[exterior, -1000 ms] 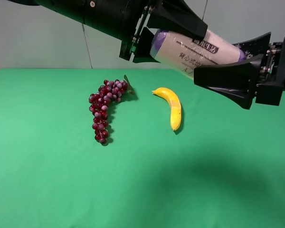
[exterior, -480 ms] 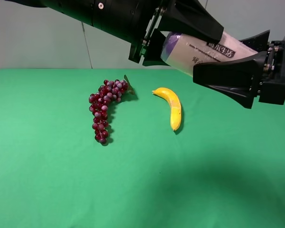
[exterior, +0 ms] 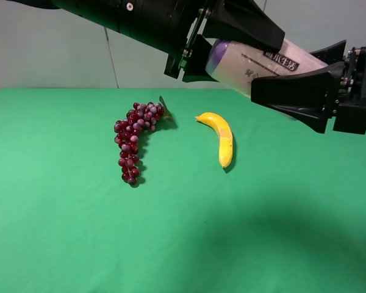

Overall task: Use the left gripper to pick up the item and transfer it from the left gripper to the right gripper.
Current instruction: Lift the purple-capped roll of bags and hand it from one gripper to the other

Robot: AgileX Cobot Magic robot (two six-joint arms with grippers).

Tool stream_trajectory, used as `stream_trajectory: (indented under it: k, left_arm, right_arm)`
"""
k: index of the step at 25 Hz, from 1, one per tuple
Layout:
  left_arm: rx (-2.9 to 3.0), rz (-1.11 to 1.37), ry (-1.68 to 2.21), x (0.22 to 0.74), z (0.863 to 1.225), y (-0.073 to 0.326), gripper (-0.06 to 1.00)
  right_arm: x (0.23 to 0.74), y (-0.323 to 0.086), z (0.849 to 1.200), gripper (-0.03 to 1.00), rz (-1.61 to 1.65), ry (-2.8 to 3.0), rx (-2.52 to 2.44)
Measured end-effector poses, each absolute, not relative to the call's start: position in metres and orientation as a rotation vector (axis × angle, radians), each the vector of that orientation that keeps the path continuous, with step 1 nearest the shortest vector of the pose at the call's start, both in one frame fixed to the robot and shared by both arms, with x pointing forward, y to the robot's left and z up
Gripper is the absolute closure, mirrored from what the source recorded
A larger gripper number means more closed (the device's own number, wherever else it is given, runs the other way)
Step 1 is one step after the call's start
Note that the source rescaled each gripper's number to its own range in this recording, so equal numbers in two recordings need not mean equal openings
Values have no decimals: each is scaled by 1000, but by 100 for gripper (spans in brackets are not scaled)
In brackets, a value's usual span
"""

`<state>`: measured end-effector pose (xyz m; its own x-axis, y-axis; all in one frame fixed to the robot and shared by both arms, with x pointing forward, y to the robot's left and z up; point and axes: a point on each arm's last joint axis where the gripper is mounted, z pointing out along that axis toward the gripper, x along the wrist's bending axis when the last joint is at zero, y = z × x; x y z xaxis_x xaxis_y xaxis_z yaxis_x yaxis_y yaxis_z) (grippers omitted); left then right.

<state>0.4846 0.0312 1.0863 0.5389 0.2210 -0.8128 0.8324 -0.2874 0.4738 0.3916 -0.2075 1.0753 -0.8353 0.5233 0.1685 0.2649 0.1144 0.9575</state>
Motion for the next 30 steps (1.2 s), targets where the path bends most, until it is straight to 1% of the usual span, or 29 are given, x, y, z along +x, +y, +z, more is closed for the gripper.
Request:
stream_trajectory:
  k: [1, 4, 8, 22, 23, 24, 25, 26, 27, 28, 29, 30]
  left_arm:
    - [1797, -780, 873, 485, 1086, 31, 94]
    - [1795, -780, 873, 485, 1086, 31, 94]
    - [1794, -778, 873, 485, 1086, 31, 94]
    - [1789, -768, 875, 486, 1087, 31, 94]
    - [1789, -768, 876, 486, 1087, 31, 94]
    - [1788, -767, 877, 486, 1087, 31, 90]
    - [1783, -765, 883, 486, 1087, 31, 78]
    - [1776, -767, 894, 487, 1087, 31, 61]
    - [1769, -770, 905, 487, 1087, 31, 39]
    - [1761, -768, 914, 488, 1088, 30, 22]
    - [1757, -763, 920, 489, 1088, 30, 12]
    - [1753, -756, 927, 489, 1087, 30, 5]
  right_arm:
    - [392, -208, 1075, 78, 1795, 2177, 785]
    - [392, -207, 1075, 78, 1796, 2178, 784]
    - [392, -207, 1075, 81, 1795, 2178, 783]
    - [392, -207, 1075, 83, 1795, 2178, 783]
    - [392, -207, 1075, 85, 1795, 2178, 783]
    - [392, -207, 1075, 85, 1795, 2178, 783]
    - [392, -208, 1075, 88, 1791, 2176, 786]
    - [392, -208, 1075, 94, 1783, 2179, 785]
    - [392, -208, 1074, 94, 1775, 2177, 788]
    - [393, -208, 1074, 94, 1771, 2175, 791]
    - [393, -208, 1074, 94, 1771, 2175, 791]
    - [393, -208, 1074, 94, 1771, 2174, 791]
